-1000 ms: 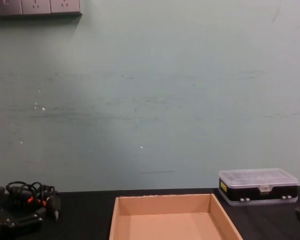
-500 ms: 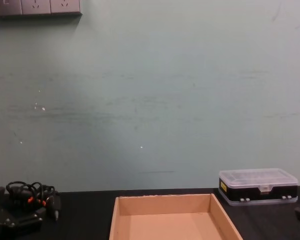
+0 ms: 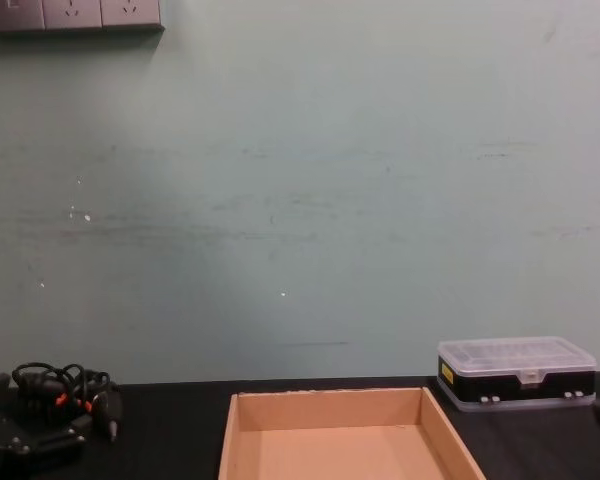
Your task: Use one hand to pick up the angle iron from the table and place it into the box.
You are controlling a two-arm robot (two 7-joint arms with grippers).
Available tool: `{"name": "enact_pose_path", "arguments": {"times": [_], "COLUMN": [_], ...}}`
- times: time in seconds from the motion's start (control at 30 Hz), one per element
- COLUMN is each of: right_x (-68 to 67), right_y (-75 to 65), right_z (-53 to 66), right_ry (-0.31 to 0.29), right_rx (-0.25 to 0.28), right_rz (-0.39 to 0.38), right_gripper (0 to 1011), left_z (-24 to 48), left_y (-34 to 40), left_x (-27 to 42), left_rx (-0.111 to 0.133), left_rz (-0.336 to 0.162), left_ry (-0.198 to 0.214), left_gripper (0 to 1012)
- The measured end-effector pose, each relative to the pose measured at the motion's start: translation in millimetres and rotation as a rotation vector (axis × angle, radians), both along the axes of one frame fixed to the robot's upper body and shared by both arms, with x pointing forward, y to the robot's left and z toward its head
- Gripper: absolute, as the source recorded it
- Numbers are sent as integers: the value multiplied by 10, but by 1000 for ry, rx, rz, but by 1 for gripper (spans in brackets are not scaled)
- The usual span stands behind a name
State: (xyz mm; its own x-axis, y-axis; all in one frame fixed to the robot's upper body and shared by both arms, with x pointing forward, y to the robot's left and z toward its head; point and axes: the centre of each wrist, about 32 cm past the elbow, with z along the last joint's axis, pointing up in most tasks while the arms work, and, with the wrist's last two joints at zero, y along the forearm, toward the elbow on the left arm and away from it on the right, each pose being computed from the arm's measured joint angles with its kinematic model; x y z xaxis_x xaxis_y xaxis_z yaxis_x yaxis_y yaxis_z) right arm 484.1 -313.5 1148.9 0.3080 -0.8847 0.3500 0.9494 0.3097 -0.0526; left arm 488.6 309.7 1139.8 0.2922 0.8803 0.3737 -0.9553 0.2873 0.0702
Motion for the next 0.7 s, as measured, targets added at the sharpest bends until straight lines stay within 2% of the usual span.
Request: {"name": "enact_pose_path", "arguments": {"times": [0.13, 0.43, 0.53, 0.7], "right_x": [-46, -260, -349, -433], "right_y": [-24, -95, -104, -85], "right_z": [81, 353, 470, 596], "right_ry": [-12, -15, 7, 58], "right_rx": [12, 61, 87, 90], "right_rz": [19, 90, 145, 213], "right_gripper": [1004, 1004, 1004, 1004], "left_z": [0, 0, 0, 0], "left_y": [0, 0, 0, 0], "left_x": [0, 0, 0, 0], "left_rx": [0, 0, 0, 0], "left_rz": [0, 0, 0, 0], "left_ry": [0, 0, 0, 0], "left_gripper": [1011, 1011, 1011, 1011]}}
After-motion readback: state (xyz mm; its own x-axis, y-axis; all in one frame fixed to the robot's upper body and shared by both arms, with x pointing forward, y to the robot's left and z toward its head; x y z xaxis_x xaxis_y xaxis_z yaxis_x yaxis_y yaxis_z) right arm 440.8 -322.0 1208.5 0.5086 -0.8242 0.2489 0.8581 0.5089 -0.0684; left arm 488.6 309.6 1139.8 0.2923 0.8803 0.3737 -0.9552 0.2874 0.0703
